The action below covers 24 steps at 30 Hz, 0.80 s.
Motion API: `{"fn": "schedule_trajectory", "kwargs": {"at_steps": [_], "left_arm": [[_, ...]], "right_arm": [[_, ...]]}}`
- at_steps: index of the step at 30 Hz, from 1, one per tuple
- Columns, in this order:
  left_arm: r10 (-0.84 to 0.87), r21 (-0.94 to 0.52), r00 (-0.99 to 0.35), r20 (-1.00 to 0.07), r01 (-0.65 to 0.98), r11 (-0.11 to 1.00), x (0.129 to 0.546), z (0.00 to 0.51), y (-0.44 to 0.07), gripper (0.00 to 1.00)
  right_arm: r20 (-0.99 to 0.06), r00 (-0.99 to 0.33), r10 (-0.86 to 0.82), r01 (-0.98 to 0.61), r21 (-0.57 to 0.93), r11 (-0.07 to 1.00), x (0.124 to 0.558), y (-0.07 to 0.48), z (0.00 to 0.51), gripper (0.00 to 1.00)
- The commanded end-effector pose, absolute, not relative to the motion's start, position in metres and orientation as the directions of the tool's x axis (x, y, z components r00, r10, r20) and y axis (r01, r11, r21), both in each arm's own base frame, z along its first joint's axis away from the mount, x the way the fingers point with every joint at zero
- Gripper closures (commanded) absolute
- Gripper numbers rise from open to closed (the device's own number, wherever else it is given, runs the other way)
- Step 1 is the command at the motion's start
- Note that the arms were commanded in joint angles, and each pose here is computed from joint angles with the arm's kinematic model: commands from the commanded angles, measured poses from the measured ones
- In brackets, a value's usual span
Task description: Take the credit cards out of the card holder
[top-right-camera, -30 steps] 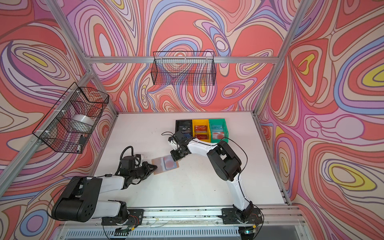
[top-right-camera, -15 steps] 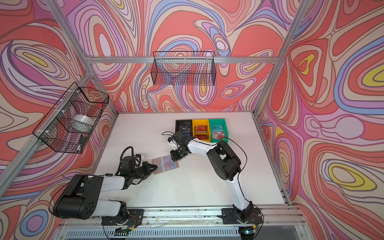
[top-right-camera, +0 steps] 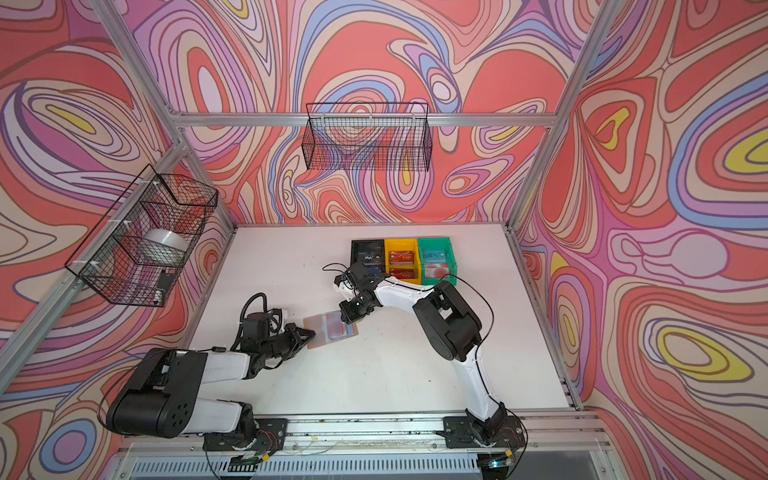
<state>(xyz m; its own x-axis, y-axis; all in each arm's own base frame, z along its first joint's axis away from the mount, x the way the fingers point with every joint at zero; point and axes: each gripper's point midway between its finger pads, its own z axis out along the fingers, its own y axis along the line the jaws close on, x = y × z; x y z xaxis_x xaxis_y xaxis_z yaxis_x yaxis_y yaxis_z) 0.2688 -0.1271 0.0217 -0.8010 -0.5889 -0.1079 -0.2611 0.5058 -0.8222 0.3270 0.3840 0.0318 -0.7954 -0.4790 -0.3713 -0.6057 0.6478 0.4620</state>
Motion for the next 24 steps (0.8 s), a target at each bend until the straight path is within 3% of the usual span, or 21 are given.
{"fn": "schedule_trajectory", "kwargs": {"at_steps": [1, 24], "left_arm": [[-0.592, -0.803, -0.802, -0.078, -0.302, 0.515, 0.259, 0.009, -0.125, 0.88], [-0.591, -0.809, -0.804, -0.068, -0.302, 0.504, 0.259, 0.005, -0.127, 0.88]], "right_arm": [[-0.327, -0.807, -0.491, -0.590, 0.485, 0.646, 0.318, 0.389, 0.017, 0.93], [-0.334, -0.804, -0.491, -0.583, 0.604, 0.543, 0.302, 0.421, 0.034, 0.93]]}}
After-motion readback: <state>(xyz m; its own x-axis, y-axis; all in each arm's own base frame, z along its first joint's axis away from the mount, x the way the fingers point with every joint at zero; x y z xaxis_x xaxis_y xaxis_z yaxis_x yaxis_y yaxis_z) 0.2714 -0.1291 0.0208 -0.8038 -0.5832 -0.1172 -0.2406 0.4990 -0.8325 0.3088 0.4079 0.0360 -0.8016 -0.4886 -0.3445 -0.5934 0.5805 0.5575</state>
